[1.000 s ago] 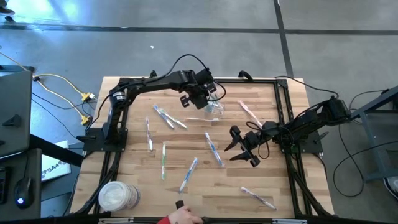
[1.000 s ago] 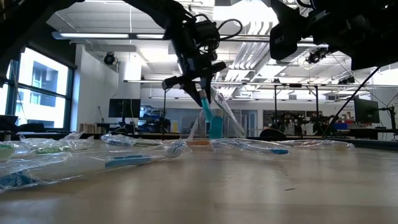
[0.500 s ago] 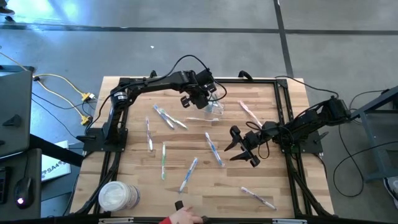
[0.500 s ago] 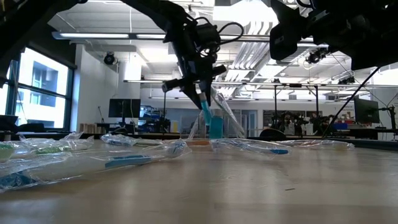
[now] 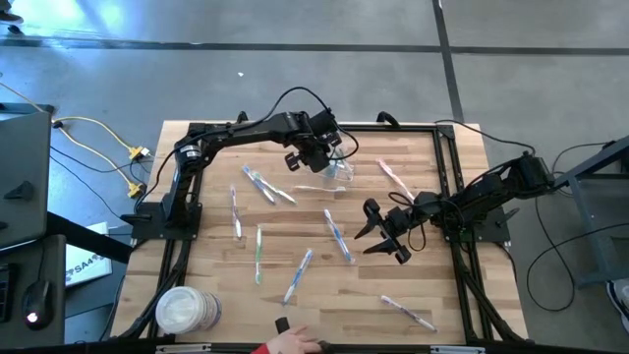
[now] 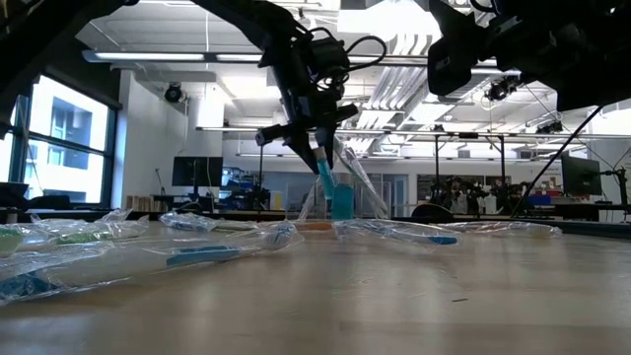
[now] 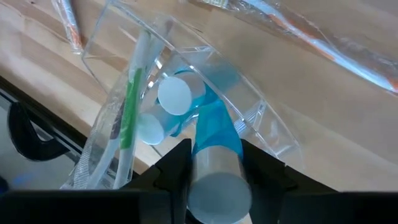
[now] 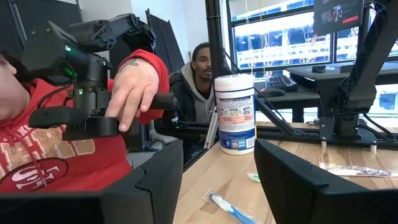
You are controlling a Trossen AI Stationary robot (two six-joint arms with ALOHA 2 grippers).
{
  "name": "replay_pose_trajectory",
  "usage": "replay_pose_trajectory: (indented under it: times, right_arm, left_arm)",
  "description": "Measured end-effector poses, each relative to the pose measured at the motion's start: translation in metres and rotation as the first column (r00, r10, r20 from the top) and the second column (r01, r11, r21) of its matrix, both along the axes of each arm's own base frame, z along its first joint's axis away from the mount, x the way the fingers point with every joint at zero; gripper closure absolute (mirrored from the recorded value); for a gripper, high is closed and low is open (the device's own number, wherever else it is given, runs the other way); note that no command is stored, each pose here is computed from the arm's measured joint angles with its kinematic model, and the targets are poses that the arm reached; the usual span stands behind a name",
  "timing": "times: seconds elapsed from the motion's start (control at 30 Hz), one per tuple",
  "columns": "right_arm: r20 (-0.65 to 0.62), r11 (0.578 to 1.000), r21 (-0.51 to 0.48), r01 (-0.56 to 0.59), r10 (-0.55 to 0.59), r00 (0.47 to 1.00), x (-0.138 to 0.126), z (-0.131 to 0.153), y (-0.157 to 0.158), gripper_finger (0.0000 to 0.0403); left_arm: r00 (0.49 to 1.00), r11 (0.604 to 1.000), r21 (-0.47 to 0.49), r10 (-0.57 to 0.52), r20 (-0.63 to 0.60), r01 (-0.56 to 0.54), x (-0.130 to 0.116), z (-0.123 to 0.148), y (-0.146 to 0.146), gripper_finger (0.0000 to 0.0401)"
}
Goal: Pick & Place toothbrushing station
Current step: Put the blue mouthwash into the transparent organizer, then put the top violet toothbrush into the transparent organizer
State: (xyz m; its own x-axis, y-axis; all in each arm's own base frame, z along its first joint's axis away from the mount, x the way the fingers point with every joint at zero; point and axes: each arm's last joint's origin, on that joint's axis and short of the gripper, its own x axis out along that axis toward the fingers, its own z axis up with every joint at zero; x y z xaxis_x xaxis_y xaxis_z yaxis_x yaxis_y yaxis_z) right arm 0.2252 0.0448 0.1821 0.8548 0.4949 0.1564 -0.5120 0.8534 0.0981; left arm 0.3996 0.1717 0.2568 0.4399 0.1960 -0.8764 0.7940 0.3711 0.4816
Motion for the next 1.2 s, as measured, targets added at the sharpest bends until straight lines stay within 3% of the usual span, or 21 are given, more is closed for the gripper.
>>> replay_pose_trajectory:
  times: [0.2,0.47,0.7,0.87,1.03,1.2]
  right_arm:
    - [0.0,1.0,0.0,0.0,0.0,1.0,0.0,0.0,0.0,0.0212]
    - [-0.002,1.0,0.0,0.0,0.0,1.0,0.0,0.0,0.0,0.0212]
    - [-0.015,1.0,-0.008,-0.005,0.005,1.0,0.0,-0.002,0.0,0.0212]
    - [0.025,0.997,-0.078,-0.014,0.016,1.0,0.0,-0.002,0.001,0.0212]
    - [0.04,0.995,-0.101,0.012,-0.008,0.999,0.001,-0.002,-0.003,0.0212]
    - [0.042,0.992,-0.102,0.076,-0.072,0.997,0.003,-0.002,-0.018,0.0212]
  left_arm:
    - [1.0,1.0,0.005,0.002,0.016,-0.002,0.001,0.001,0.0,0.0238]
    - [0.999,0.998,0.052,0.023,0.033,-0.025,0.003,0.003,0.002,0.0229]
    - [0.995,0.99,0.122,0.069,0.065,-0.077,-0.003,0.025,-0.007,0.0229]
    - [0.984,0.982,0.119,0.13,0.122,-0.144,-0.01,0.049,-0.026,0.0228]
    - [0.948,0.956,0.02,0.287,0.138,-0.292,-0.026,0.071,-0.051,0.0228]
    - [0.865,0.865,-0.159,0.493,0.095,-0.476,-0.055,0.093,-0.074,0.0228]
